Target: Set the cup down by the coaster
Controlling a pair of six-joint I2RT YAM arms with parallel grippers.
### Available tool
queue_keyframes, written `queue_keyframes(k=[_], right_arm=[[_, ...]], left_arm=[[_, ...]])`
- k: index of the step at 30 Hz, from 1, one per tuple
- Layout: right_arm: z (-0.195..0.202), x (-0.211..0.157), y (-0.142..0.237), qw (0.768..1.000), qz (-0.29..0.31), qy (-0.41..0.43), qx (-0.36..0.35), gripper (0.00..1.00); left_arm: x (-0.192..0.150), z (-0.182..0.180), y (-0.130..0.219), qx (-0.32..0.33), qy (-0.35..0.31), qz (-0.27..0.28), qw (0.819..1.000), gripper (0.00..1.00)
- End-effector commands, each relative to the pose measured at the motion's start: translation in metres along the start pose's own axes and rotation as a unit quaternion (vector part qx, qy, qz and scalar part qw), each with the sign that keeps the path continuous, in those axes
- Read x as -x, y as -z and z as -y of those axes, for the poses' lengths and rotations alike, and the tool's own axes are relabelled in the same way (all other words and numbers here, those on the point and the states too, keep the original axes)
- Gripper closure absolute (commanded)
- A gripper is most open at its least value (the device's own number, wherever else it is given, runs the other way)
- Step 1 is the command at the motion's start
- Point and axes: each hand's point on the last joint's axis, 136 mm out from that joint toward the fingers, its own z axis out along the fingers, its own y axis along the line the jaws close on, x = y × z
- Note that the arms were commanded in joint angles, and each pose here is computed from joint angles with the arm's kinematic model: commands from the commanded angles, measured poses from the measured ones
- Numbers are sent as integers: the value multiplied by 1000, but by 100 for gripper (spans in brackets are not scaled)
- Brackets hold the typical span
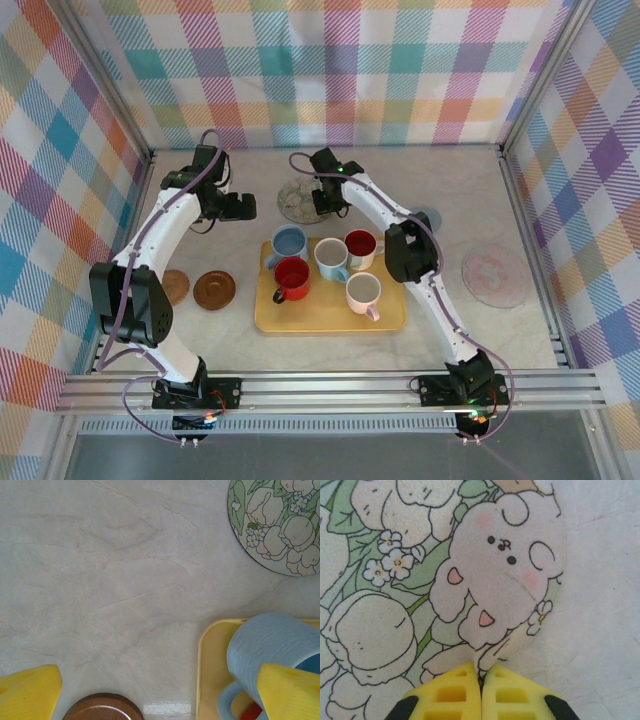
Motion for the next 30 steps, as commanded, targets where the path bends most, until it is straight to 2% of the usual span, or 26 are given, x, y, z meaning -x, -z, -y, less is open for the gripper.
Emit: queue_keyframes(k=[1,8,15,23,30], right_arm=[[21,-43,-16,996,-78,11,-47,100],[52,-23,13,996,-50,-21,-64,100],[70,-8,25,997,-30,-47,-59,100],[78,-11,15,996,-38,-64,-47,100],[68,-10,10,997,-39,-62,-14,100]], left_arm=[[-5,-8,-4,6,-1,-15,1000,0],[1,-4,-8,-4,3,-19,1000,0],[5,0,-14,-13,7,-23,1000,0],[9,4,-15,-20,6,-24,999,0],[8,4,-17,-20,5,-29,999,0]])
